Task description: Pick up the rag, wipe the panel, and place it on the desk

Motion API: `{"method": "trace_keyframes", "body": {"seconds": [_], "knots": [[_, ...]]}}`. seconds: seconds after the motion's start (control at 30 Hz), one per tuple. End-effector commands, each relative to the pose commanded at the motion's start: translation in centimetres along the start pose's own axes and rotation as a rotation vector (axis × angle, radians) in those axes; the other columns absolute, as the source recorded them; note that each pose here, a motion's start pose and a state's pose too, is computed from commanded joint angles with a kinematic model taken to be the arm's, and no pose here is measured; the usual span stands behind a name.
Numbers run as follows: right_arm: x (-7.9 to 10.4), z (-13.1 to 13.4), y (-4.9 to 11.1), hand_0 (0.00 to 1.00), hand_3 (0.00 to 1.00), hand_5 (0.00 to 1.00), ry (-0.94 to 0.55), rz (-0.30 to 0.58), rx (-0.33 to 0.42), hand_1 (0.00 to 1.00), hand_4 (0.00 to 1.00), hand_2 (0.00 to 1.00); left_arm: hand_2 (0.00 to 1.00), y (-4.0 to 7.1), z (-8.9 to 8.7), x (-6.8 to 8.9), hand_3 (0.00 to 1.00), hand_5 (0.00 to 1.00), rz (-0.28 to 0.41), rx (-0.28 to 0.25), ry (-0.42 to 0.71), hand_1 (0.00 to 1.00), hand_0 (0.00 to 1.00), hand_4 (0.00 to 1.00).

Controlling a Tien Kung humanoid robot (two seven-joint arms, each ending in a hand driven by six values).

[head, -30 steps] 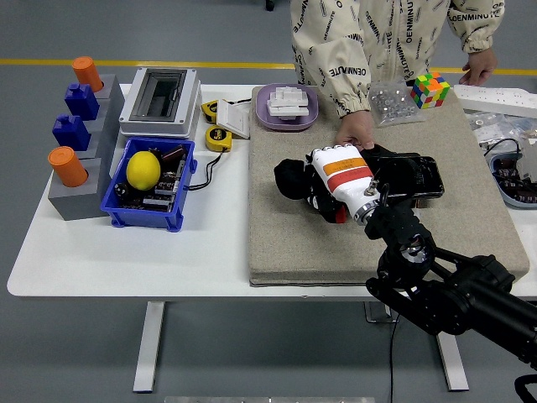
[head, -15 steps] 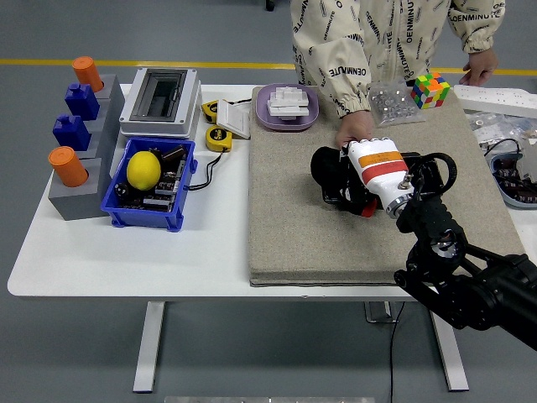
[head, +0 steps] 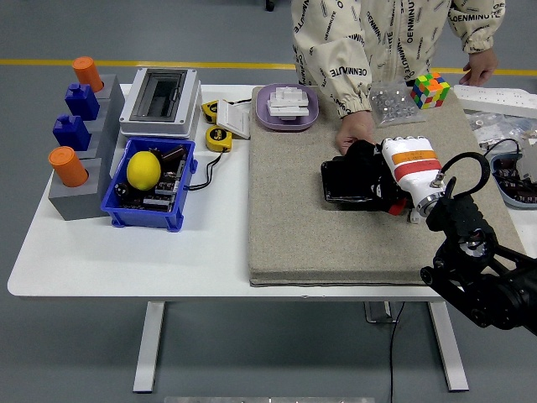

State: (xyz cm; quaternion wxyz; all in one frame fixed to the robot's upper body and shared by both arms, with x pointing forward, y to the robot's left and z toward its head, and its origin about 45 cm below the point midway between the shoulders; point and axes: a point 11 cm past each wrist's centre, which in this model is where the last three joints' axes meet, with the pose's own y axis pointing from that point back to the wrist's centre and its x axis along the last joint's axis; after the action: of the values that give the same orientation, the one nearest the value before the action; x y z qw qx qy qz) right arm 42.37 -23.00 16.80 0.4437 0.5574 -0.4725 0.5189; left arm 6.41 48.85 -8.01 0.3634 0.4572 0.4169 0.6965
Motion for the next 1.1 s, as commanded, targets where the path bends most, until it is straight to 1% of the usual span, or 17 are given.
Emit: {"method": "trace_keyframes", "body": {"seconds": [0.3,0.5,0.63,0.77,1.1], "knots": [[0.3,3.1,0.6,0.229,0.386,0.069,0.022,0.002,-0.056,0.323,0.909,0.374,0.637,0.0,0.2,-0.1,0.561,0.448,-0.001,-0.004,0.004,0.636,0.604,0.631],[0.5,6.2,1.5,0.229,0.386,0.069,0.05,-0.002,-0.112,0.323,0.909,0.373,0.637,0.0,-0.1,0.0,0.561,0.448,0.0,0.002,0.007,0.636,0.604,0.631],[0.8,8.3,2.0,0.229,0.386,0.07,0.072,-0.001,-0.15,0.323,0.909,0.373,0.637,0.0,0.1,-0.1,0.561,0.448,-0.001,-0.003,0.006,0.636,0.604,0.631],[1.1,9.9,2.4,0.229,0.386,0.07,0.083,0.002,-0.18,0.323,0.909,0.373,0.637,0.0,0.2,-0.1,0.561,0.448,-0.001,-0.004,0.006,0.636,0.604,0.631],[1.6,11.6,2.9,0.229,0.386,0.07,0.09,0.013,-0.22,0.323,0.909,0.373,0.637,0.0,0.1,-0.1,0.561,0.448,-0.003,-0.004,0.007,0.636,0.604,0.631]]}}
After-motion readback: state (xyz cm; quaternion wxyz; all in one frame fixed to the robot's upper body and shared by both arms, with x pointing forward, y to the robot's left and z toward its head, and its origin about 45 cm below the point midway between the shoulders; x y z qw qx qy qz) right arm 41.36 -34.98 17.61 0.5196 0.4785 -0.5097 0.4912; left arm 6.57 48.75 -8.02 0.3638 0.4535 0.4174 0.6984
